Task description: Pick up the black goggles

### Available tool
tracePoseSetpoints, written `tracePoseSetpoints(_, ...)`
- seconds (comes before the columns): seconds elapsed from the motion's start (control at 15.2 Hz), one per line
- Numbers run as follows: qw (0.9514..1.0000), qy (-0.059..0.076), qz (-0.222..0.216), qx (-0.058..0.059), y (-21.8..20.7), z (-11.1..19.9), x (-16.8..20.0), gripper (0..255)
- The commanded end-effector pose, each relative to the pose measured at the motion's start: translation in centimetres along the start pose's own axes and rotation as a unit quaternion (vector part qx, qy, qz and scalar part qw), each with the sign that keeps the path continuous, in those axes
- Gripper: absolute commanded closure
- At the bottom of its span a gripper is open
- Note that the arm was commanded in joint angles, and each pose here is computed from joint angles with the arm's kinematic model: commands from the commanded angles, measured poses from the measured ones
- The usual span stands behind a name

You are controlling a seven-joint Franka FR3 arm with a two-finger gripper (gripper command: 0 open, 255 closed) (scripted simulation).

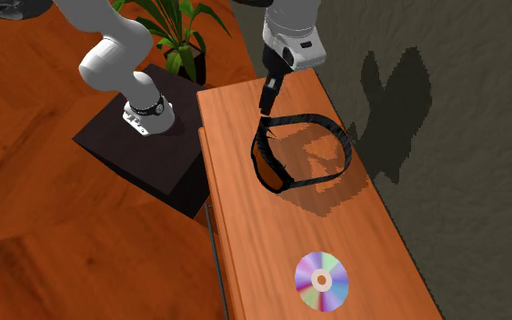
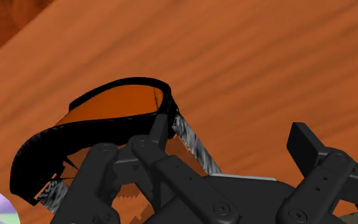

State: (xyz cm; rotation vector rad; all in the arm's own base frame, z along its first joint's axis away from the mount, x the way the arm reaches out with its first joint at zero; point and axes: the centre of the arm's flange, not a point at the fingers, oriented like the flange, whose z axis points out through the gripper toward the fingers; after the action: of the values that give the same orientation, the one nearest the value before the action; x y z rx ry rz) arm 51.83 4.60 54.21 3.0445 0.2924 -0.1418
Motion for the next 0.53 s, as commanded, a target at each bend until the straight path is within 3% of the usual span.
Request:
tracePoseSetpoints(0.0,1.0,-0.005,-0.004,0.0,-0.4,0.5,2.8,0)
tracePoseSetpoints(0.46,0.9996,-0.02,-0.018,-0.001,-2.2,1.9,12.2,0)
